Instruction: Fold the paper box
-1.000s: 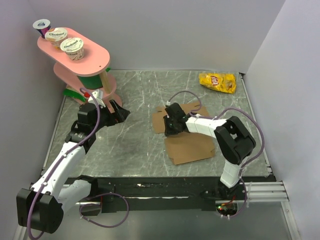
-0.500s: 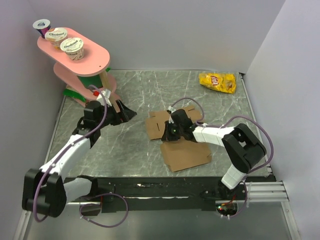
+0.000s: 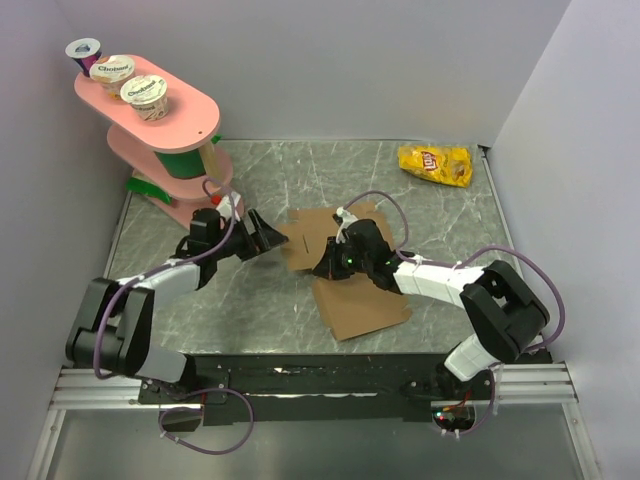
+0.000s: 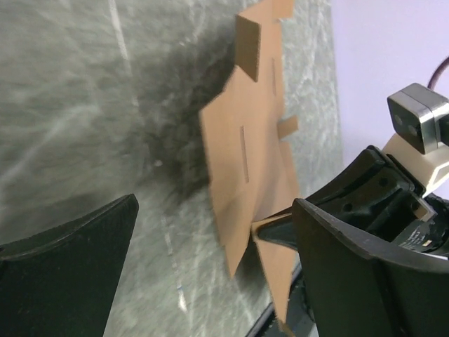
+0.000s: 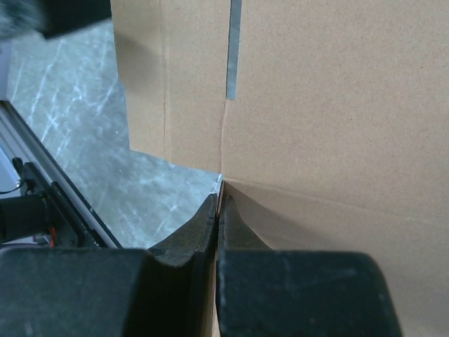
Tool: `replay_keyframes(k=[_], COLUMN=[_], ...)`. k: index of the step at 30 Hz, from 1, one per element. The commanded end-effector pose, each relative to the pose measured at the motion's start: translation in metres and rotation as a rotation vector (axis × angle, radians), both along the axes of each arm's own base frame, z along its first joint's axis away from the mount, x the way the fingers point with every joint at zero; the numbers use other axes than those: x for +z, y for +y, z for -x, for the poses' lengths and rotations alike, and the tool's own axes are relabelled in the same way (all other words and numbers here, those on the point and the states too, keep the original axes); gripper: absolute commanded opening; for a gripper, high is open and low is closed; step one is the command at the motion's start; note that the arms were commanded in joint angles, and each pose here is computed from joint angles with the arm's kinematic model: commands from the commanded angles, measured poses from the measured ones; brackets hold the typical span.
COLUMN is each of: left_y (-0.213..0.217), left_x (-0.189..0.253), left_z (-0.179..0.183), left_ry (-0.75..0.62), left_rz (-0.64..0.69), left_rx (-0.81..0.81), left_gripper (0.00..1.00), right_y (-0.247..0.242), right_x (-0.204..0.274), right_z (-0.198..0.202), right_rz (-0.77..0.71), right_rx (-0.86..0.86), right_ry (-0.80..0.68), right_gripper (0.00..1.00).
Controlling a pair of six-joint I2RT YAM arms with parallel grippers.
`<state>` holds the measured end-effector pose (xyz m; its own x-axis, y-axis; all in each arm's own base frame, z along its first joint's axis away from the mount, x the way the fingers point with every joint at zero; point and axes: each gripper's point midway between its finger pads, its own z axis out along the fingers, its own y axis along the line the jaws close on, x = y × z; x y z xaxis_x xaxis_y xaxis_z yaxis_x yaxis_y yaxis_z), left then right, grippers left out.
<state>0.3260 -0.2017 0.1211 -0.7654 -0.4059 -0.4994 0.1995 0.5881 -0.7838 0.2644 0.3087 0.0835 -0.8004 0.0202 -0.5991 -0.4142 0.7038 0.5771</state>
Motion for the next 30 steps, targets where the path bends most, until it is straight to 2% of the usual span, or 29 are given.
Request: replay_keyframes(k=[1, 2, 4, 5, 6, 9, 11, 13, 17, 20, 21, 24, 25, 26, 28, 30], left_y=[-0.032, -0.041, -0.05, -0.053, -0.054, -0.052, -0.051, -0.05, -0.052, -0.056, -0.057, -0.054, -0.051, -0.049, -0.047, -0.049], left_x=[0.015, 0.017, 0.015, 0.011, 0.012, 0.0, -0.003, -0.006, -0.011, -0.006, -0.006, -0.006, 0.0, 0.001, 0.017, 0.029], left_z=[-0.002, 0.0, -0.002, -0.001, -0.005, -0.011, -0.012, -0.016, -0.018, -0.02, -0.02, -0.021, -0.022, -0.02, -0.016, -0.01], left_ry=[-0.045, -0.057, -0.047, -0.033, -0.034, -0.013, -0.011, -0.013, -0.021, -0.062, -0.084, -0.12, -0.143, -0.149, -0.226, -0.283], left_rz=[0.095, 0.103, 0.111, 0.105, 0.101, 0.065, 0.055, 0.042, -0.016, -0.069, -0.093, -0.177, -0.198, -0.219, -0.244, -0.244], left_rx=[-0.081, -0.107, -0.122, -0.126, -0.121, -0.088, -0.074, -0.048, -0.025, -0.031, -0.045, -0.058, -0.054, -0.063, -0.088, -0.096], left_gripper=[0.99, 0.99, 0.92, 0.86, 0.73, 0.57, 0.5, 0.38, 0.3, 0.19, 0.11, 0.02, 0.02, 0.01, 0.01, 0.01], right_y=[0.009, 0.009, 0.01, 0.01, 0.011, 0.012, 0.013, 0.013, 0.011, 0.011, 0.012, 0.008, 0.005, 0.002, -0.011, -0.02], right_x=[0.016, 0.016, 0.016, 0.016, 0.016, 0.017, 0.017, 0.016, 0.018, 0.022, 0.021, 0.029, 0.039, 0.044, 0.064, 0.085], right_z=[0.002, 0.002, 0.002, 0.002, 0.002, 0.003, 0.003, 0.003, 0.003, 0.002, 0.003, 0.003, 0.001, -0.001, -0.002, -0.005], right_rz=[-0.051, -0.053, -0.055, -0.056, -0.056, -0.054, -0.05, -0.042, -0.024, -0.006, 0.009, 0.016, 0.009, 0.015, 0.018, 0.006], right_rx=[0.026, 0.024, 0.024, 0.021, 0.021, 0.02, 0.015, 0.015, 0.003, -0.004, -0.006, -0.035, -0.055, -0.063, -0.098, -0.12], right_ry=[-0.052, -0.054, -0.055, -0.054, -0.053, -0.056, -0.062, -0.064, -0.079, -0.108, -0.108, -0.091, -0.106, -0.119, -0.141, -0.164], right_gripper=[0.0, 0.0, 0.0, 0.0, 0.0, 0.0, 0.0, 0.0, 0.02, 0.08, 0.1, 0.34, 0.61, 0.73, 0.88, 0.91])
